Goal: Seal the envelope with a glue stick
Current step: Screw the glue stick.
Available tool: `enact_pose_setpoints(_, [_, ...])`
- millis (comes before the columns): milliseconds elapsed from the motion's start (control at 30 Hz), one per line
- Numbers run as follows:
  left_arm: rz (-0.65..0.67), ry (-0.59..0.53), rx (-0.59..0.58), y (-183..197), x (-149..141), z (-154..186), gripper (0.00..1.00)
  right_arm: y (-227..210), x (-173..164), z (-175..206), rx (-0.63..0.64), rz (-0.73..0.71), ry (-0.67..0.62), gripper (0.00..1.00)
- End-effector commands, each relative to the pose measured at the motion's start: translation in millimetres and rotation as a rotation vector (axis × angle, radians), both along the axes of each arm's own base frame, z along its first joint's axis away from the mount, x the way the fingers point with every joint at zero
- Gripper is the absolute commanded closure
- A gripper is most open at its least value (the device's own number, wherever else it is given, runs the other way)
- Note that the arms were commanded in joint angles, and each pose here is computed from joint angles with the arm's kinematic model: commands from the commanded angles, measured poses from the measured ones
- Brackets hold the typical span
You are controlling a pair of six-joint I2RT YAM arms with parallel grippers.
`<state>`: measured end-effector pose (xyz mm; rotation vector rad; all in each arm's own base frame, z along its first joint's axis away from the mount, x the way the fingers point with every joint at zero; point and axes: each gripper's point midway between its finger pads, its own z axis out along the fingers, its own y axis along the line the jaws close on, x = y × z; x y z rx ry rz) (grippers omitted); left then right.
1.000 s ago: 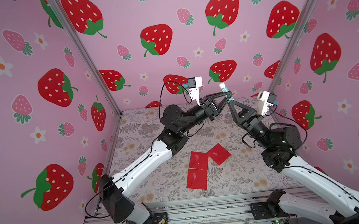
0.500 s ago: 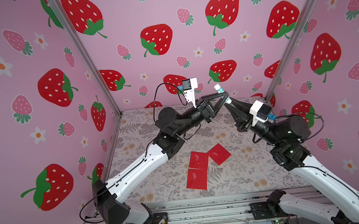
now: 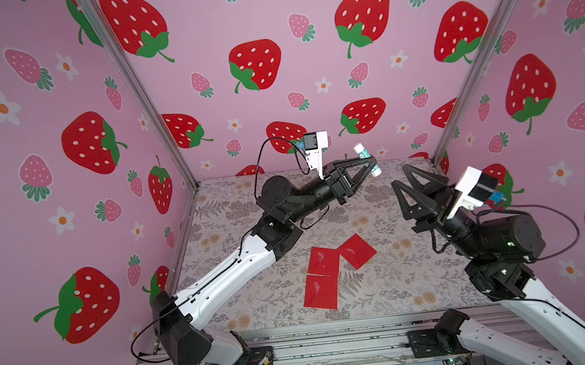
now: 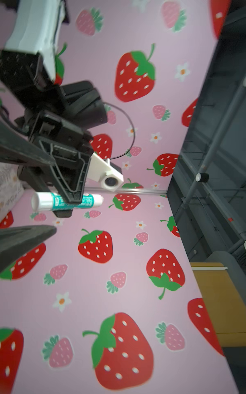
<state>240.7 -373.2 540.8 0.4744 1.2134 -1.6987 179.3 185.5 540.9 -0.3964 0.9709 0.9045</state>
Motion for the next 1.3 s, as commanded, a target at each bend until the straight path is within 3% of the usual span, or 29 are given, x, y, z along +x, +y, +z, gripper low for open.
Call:
enact_pose_setpoints(0, [-0.010, -0.069, -0.040, 6.1, -10.2, 19.3, 1.00, -4.3, 5.2, 2.5, 0.322, 0.257, 0.350, 0.51])
enact_pose_setpoints(133, [-0.014, -0.077, -0.047, 7.9, -13.2, 22.5, 1.00, 5.1, 6.0, 6.3, 0.444, 0.432, 0.484, 0.50])
enact_pose_setpoints(300, [-0.012, -0.083, -0.051, 9.8, -14.6, 24.6, 1.00, 13.6, 11.6, 2.4, 0.493, 0.508, 0.568, 0.49])
enact_pose_setpoints(867, [-0.006, -0.077, -0.057, 8.4, -10.8, 26.3, 1.00, 29.3, 18.2, 1.9, 0.507, 0.592, 0.590, 0.73])
enact_pose_setpoints(1167, [-0.012, -0.071, -0.060, 7.0, -10.1, 26.2, 1.00, 39.3, 29.3, -5.0, 0.502, 0.591, 0.624, 0.73])
enact_pose_setpoints(1267, [-0.010, -0.066, -0.059, 5.9, -8.7, 24.0, 1.00, 40.3, 29.5, -4.4, 0.492, 0.586, 0.615, 0.82])
